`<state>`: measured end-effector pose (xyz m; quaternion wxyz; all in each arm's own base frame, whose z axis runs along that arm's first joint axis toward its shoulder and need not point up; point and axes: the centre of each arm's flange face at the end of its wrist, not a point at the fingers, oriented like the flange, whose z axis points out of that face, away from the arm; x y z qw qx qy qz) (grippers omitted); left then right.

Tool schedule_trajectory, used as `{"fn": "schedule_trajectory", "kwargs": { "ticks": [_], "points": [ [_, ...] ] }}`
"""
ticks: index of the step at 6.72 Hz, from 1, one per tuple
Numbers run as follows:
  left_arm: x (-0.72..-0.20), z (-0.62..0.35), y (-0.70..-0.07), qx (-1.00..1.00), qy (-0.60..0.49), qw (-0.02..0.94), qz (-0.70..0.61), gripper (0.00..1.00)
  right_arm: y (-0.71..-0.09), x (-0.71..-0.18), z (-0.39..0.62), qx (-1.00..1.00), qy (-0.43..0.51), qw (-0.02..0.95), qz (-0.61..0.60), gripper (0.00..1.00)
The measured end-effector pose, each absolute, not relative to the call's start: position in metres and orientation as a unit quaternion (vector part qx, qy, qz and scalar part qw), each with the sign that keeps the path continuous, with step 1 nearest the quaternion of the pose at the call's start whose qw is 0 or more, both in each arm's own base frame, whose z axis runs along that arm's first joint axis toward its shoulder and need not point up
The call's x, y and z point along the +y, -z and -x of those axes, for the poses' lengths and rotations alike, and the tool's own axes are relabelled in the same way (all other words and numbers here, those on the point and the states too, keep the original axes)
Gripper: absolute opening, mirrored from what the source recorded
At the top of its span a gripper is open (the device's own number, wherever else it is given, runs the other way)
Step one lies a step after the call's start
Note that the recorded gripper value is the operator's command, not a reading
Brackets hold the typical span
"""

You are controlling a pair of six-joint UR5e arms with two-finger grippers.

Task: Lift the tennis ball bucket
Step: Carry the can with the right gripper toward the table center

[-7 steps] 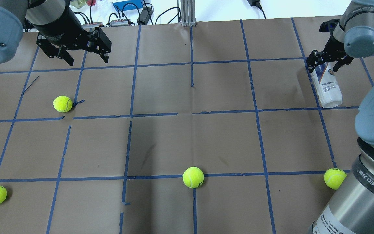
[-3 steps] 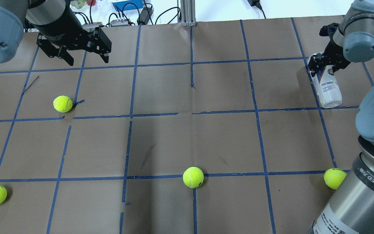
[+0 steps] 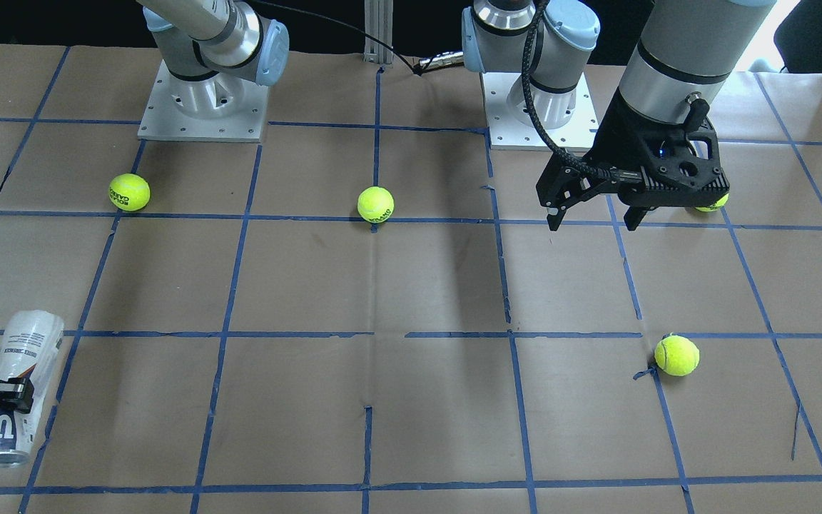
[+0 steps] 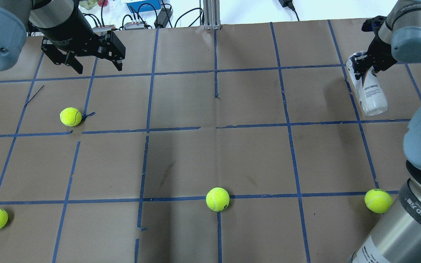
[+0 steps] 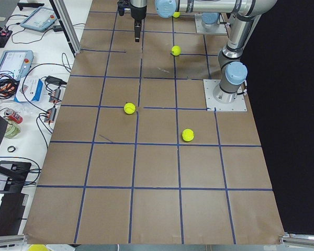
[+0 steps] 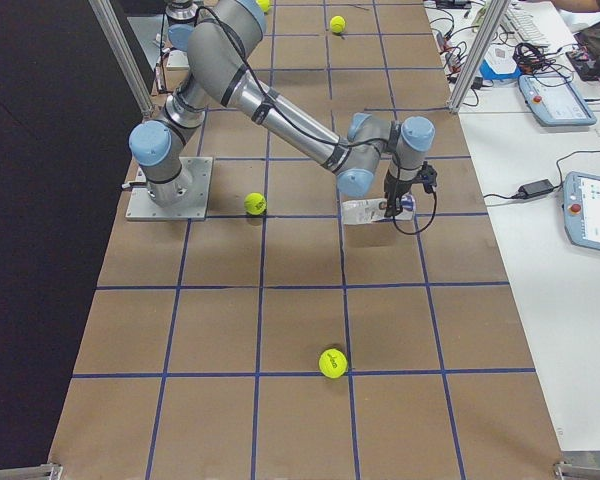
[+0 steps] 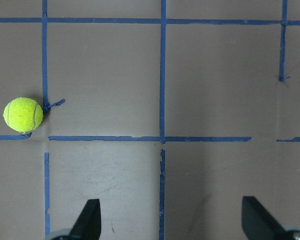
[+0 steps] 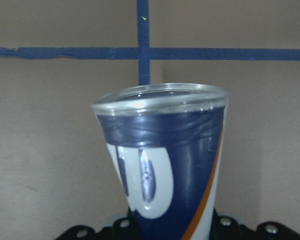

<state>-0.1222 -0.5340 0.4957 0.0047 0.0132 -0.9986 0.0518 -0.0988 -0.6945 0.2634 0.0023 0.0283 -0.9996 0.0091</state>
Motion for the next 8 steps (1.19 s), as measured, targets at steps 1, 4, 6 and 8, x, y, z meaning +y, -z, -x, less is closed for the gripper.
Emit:
{"fn": "schedule_trajectory", "kwargs": {
  "ticks": [1,4,6,8],
  "points": [
    [-0.534,0.122,-0.496,-0.999,-0.052,0.005,-0.013,1.0,-0.288,-0.694,0.046,-0.996,-0.029,-0.028,-0.084,0.39],
    [-0.534,0.122,-0.495,-0.999,-0.052,0.005,-0.013,1.0,-0.293,-0.675,-0.197,-0.952,-0.07,-0.054,-0.293,0.37],
    [-0.534,0.122,-0.495,-0.999,-0.051,0.005,-0.013,1.0,-0.278,-0.637,-0.325,-0.904,-0.112,-0.05,-0.41,0.38],
    [-0.534,0.122,-0.496,-0.999,-0.052,0.005,-0.013,1.0,-0.264,-0.605,-0.382,-0.848,-0.118,-0.044,-0.515,0.4]
  ]
}}
